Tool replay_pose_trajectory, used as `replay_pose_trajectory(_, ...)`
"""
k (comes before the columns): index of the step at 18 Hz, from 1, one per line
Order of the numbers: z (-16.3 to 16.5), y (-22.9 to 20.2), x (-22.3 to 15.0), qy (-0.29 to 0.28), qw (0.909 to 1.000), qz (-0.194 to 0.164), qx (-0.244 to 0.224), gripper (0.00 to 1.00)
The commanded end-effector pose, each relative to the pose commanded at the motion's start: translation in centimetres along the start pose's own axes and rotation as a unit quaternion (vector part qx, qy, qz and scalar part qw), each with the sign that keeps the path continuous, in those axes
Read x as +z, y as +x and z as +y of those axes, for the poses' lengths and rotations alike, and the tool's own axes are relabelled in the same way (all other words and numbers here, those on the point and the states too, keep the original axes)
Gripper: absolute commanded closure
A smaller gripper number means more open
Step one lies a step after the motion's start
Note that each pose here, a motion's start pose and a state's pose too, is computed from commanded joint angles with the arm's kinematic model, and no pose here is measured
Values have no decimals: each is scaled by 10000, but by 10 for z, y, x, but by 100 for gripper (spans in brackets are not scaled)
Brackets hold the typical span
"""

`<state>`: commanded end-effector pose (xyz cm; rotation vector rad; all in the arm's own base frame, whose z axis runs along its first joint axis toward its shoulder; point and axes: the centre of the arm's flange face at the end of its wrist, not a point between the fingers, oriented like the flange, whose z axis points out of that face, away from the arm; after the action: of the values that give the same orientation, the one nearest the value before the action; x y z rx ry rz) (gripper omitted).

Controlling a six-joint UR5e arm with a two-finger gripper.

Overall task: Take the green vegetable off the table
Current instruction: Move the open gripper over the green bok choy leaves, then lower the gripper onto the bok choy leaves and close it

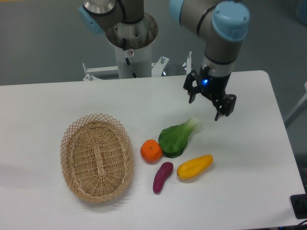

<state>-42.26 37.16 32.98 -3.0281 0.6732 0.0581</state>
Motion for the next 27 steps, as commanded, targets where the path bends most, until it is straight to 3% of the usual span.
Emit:
replay_pose_trajectory(4,7,-4,44,-355,9987,369,19,0)
replay_pose_trajectory(8,3,-1,74,-365,9990,262,42,0)
replay_pose_trajectory(11,3,14,98,-404,9992,-40,63,0)
replay_pose_trajectory(23,-9,33,130,-436,9988,221,-64,0)
replay_pose_trajectory(27,-10,31,131,-429,9989,136,-103,0)
